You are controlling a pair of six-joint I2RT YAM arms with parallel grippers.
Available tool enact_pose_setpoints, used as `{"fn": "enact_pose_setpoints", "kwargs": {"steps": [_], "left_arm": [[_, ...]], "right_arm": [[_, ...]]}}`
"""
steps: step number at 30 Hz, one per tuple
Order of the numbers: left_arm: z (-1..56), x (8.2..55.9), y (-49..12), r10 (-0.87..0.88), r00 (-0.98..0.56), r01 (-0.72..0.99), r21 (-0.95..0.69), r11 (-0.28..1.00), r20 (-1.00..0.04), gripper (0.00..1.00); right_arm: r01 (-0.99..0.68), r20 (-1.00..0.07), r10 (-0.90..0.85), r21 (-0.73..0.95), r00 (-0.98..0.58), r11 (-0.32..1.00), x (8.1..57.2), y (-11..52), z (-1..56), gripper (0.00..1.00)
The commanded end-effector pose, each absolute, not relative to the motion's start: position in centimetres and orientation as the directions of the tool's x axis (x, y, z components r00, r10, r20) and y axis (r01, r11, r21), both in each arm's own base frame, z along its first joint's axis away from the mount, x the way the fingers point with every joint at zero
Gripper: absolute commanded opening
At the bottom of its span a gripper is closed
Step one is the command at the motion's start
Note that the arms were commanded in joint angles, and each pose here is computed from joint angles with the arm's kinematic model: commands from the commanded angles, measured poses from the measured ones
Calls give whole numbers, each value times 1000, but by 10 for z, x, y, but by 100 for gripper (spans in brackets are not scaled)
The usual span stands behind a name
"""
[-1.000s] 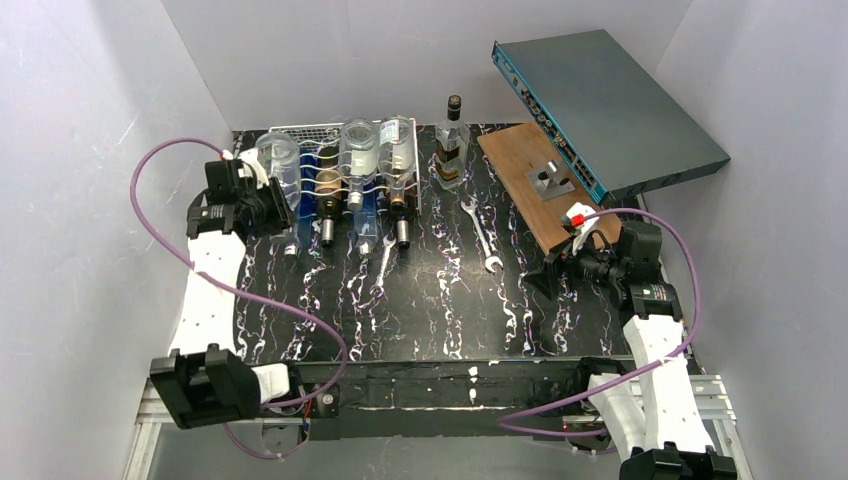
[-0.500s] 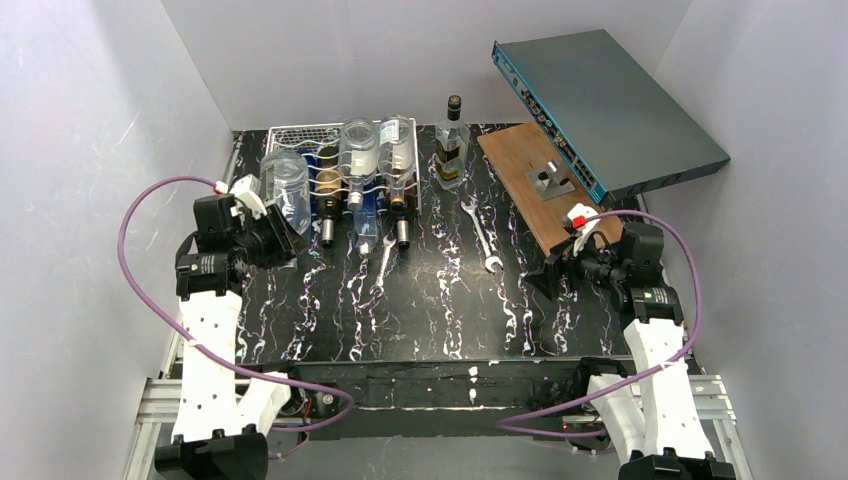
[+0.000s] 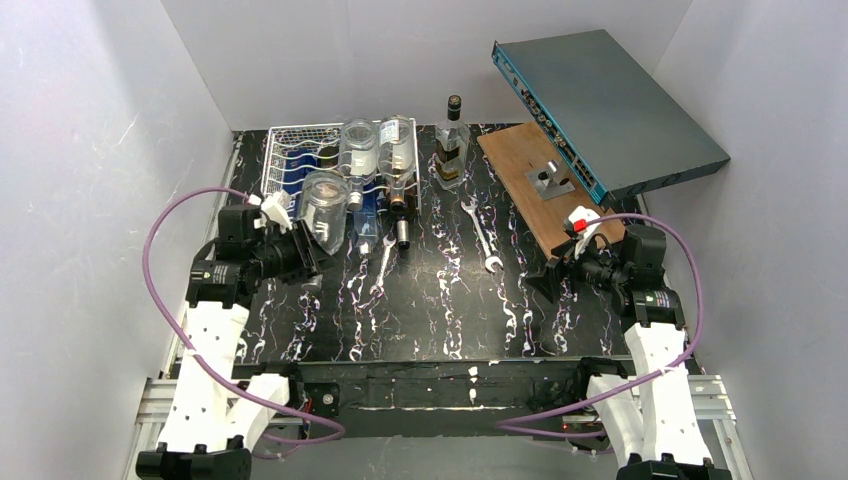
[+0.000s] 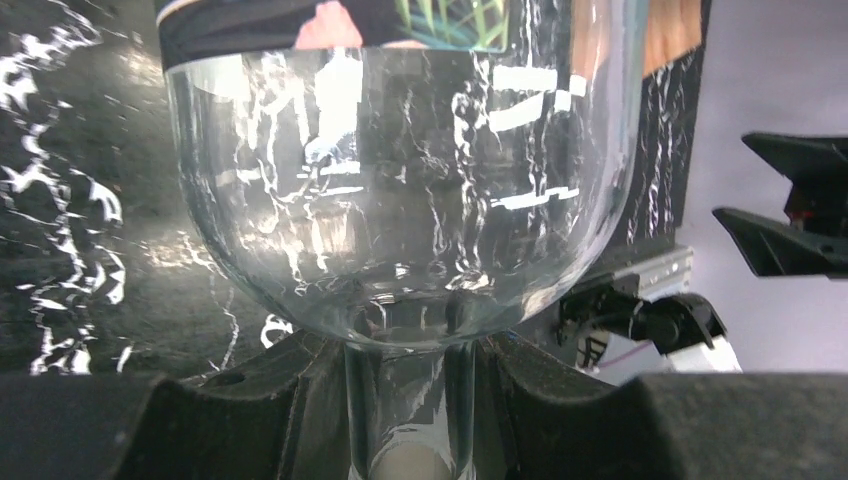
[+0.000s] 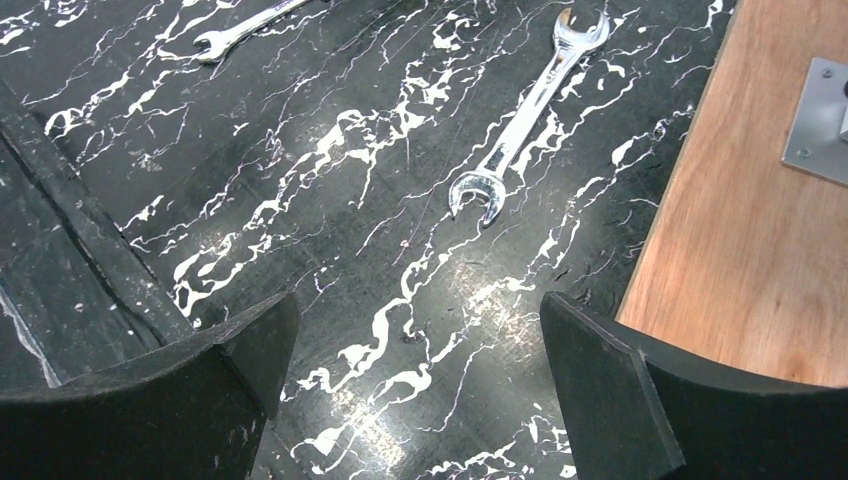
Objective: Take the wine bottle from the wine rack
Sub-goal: Place the wine bottle at the center of the board.
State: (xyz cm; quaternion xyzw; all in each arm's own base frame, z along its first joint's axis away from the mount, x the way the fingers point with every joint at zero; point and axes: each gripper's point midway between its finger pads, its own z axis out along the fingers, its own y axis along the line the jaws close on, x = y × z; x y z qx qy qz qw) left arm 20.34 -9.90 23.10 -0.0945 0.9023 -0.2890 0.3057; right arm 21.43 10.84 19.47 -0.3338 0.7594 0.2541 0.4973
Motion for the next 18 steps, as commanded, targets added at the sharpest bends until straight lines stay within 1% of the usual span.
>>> {"fn": "enact_pose_setpoints", "kwargs": {"steps": [1,9,18], "left_arm": [[279,202,-126,-303,-708,246,-624,742,-638,0],[273,179,-151,-280,-775,277,-704,654,-566,0],[265,166,-179,-261,-838,283,-792,542,-478,0]], "right_arm": [[-780,-934,-252,44,-254,624,213,112,209,100],[-819,-930,-281,34,-235,573,208,115,211,100],[-868,-924,-326,11,-198,497,195,120,203,100]]}}
